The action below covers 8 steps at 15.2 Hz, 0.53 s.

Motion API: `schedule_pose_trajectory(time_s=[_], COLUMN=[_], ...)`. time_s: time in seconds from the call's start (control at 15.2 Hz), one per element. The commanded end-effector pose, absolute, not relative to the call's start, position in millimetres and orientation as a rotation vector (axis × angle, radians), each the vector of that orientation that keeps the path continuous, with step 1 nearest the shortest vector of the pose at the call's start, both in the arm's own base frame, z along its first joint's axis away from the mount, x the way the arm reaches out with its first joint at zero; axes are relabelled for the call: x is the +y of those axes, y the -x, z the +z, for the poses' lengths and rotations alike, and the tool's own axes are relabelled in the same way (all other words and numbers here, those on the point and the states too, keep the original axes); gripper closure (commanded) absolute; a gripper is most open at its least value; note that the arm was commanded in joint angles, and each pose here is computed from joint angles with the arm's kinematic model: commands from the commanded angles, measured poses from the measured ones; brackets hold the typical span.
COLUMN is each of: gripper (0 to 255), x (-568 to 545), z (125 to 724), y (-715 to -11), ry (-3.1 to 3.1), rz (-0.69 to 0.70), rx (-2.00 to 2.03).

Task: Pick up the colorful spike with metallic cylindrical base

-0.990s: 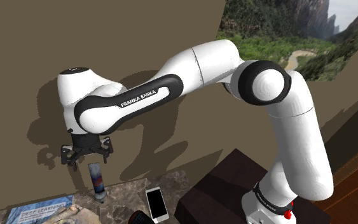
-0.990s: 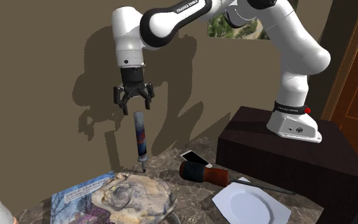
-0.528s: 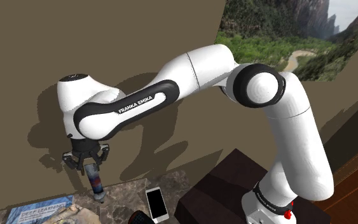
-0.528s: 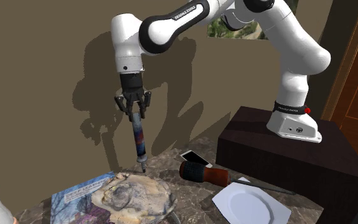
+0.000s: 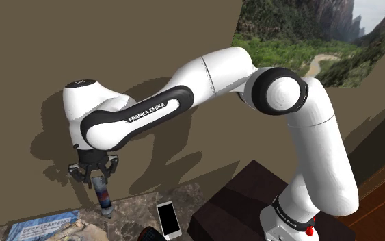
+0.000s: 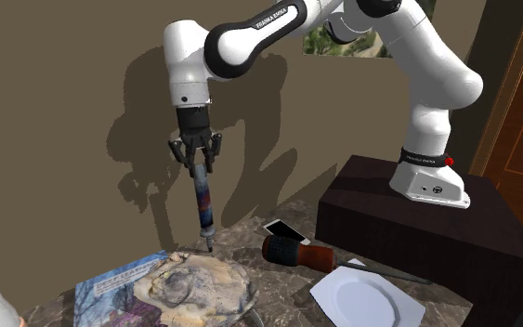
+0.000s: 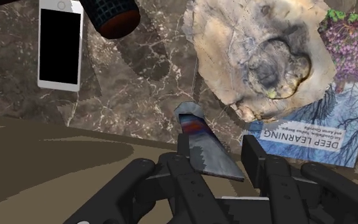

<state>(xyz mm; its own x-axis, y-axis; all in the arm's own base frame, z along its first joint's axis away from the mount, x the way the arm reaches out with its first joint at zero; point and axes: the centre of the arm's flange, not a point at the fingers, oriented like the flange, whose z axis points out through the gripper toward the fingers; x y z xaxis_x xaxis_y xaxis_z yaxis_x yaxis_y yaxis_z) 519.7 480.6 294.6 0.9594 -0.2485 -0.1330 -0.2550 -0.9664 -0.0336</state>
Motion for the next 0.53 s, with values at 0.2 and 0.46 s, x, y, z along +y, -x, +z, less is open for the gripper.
schedule_pose_trajectory(time_s=[0.2, 0.46], gripper=[255, 255], x=[471, 471], z=[313, 334], y=[-525, -525], ry=[3.065, 3.065], rz=[0.202, 0.202], rx=[0.415, 0.415])
